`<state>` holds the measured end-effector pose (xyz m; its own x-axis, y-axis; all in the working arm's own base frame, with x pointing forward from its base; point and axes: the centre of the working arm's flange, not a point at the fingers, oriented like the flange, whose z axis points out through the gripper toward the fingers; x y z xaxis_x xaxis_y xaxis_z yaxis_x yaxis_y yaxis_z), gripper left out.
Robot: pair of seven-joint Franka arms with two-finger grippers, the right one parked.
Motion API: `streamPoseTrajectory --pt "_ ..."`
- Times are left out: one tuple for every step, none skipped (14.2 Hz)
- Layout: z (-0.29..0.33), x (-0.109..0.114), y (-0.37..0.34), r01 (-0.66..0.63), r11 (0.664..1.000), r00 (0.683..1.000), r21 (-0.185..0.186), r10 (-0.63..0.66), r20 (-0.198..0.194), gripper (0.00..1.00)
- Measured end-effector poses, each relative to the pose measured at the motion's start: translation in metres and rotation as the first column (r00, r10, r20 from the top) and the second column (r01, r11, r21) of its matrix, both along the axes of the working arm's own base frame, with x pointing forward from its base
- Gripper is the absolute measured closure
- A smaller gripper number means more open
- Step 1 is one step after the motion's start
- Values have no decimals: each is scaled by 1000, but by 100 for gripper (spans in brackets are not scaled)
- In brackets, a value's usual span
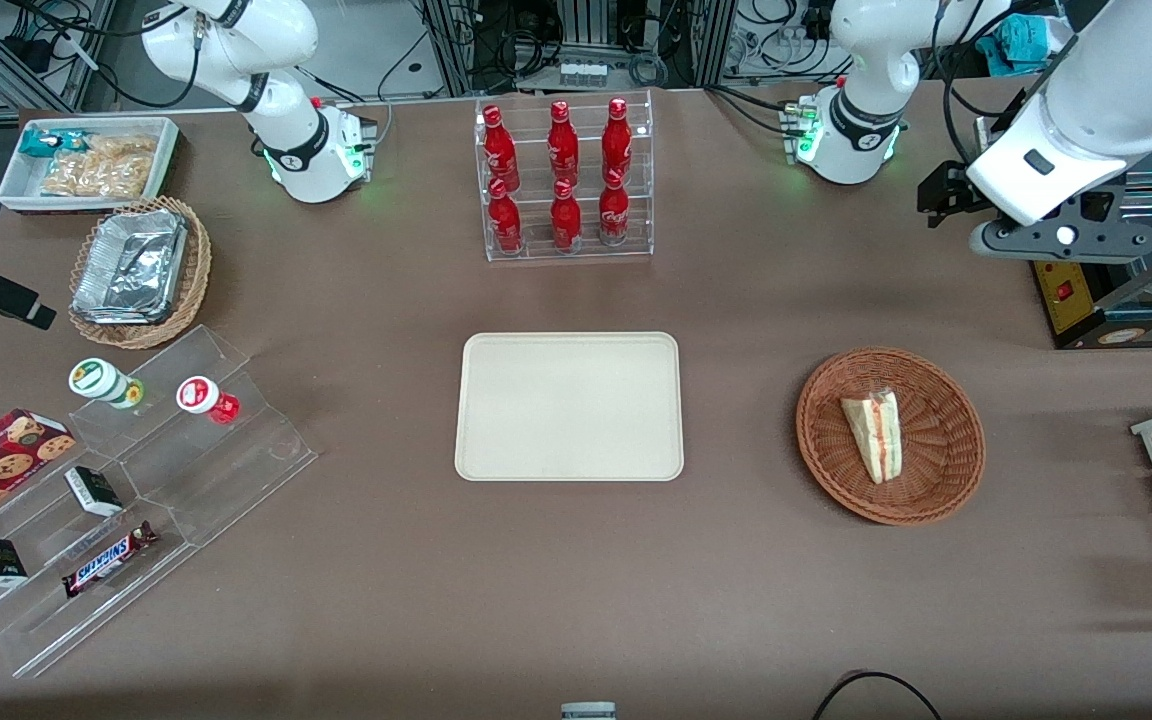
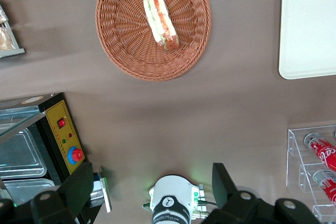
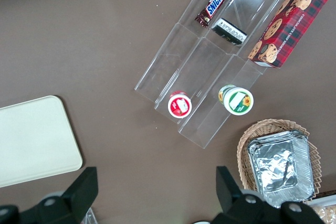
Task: Place sandwich from basket to tray
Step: 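Lower the open left gripper down onto the sandwich in the wicker basket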
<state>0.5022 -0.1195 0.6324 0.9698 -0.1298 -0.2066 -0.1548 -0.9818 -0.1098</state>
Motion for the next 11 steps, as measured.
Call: streamPoseTrajectory --pt "0 0 0 1 1000 1000 0 -1 0 0" --pt "0 0 -1 2 1000 1000 0 -2 0 0" --pt "-1 0 -1 2 1000 1000 0 -2 0 0" --pt "-1 0 -1 3 1000 1000 -1 -3 0 0" --pt "-3 1 -1 3 1000 1000 -1 -3 -2 0" --pt "-7 2 -1 2 1000 1000 0 -2 -11 0" --pt "-17 4 0 1 1000 1000 3 -1 -31 0" --pt "-33 7 3 -4 1000 998 8 5 -57 0" --pt "-52 13 5 -17 1000 997 13 18 -71 0" --pt "-74 20 8 -41 999 997 16 42 -69 0" --pt "-98 27 11 -68 998 996 16 68 -59 0"
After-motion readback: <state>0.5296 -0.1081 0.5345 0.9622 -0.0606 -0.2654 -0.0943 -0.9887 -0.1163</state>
